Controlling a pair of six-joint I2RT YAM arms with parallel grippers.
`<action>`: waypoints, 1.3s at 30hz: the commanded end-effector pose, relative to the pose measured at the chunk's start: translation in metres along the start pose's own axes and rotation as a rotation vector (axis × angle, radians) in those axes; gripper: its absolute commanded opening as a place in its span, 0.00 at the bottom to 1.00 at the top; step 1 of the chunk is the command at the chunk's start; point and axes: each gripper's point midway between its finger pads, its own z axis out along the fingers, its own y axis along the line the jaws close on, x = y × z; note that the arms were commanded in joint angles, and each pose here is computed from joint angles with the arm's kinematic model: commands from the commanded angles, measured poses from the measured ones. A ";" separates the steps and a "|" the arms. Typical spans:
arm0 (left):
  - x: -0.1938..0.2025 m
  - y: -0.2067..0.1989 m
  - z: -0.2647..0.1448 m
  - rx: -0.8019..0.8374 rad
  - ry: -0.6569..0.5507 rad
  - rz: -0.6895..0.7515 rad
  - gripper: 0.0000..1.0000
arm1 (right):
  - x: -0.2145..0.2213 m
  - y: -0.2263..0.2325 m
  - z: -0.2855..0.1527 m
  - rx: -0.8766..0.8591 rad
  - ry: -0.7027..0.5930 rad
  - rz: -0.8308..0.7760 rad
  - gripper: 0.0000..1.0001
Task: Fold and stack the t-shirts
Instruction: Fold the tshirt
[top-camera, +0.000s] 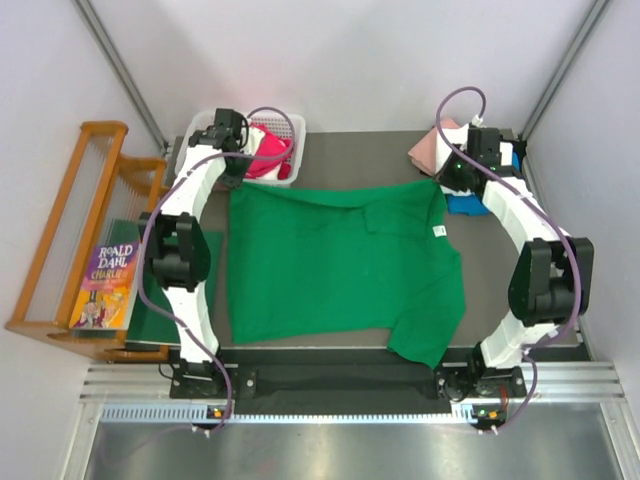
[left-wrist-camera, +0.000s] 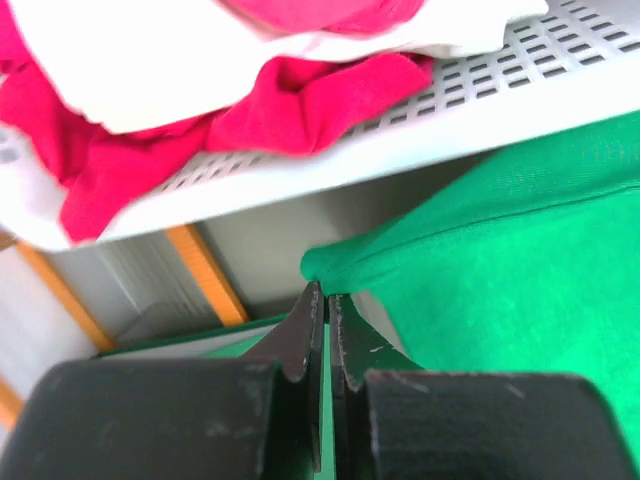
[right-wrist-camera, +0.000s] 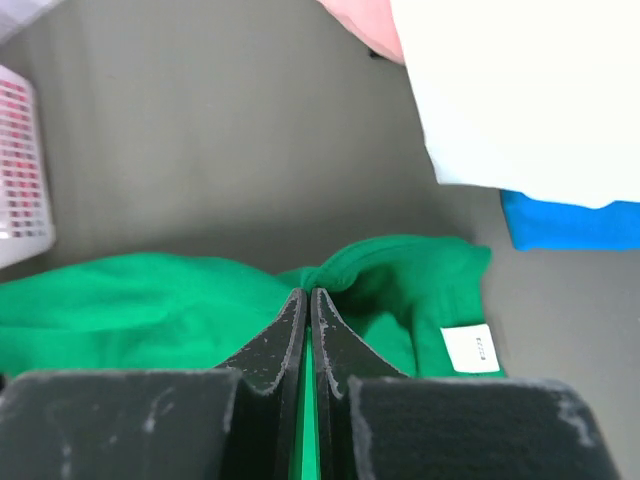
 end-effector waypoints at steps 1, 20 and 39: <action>0.009 0.004 -0.054 -0.022 -0.045 -0.048 0.00 | -0.029 0.020 -0.039 -0.085 -0.117 -0.022 0.00; 0.167 -0.073 -0.081 0.157 0.079 0.052 0.00 | 0.086 -0.032 -0.080 -0.024 0.037 -0.008 0.00; 0.171 -0.091 -0.089 0.279 0.115 0.071 0.95 | 0.097 -0.037 -0.099 0.030 0.093 0.044 0.55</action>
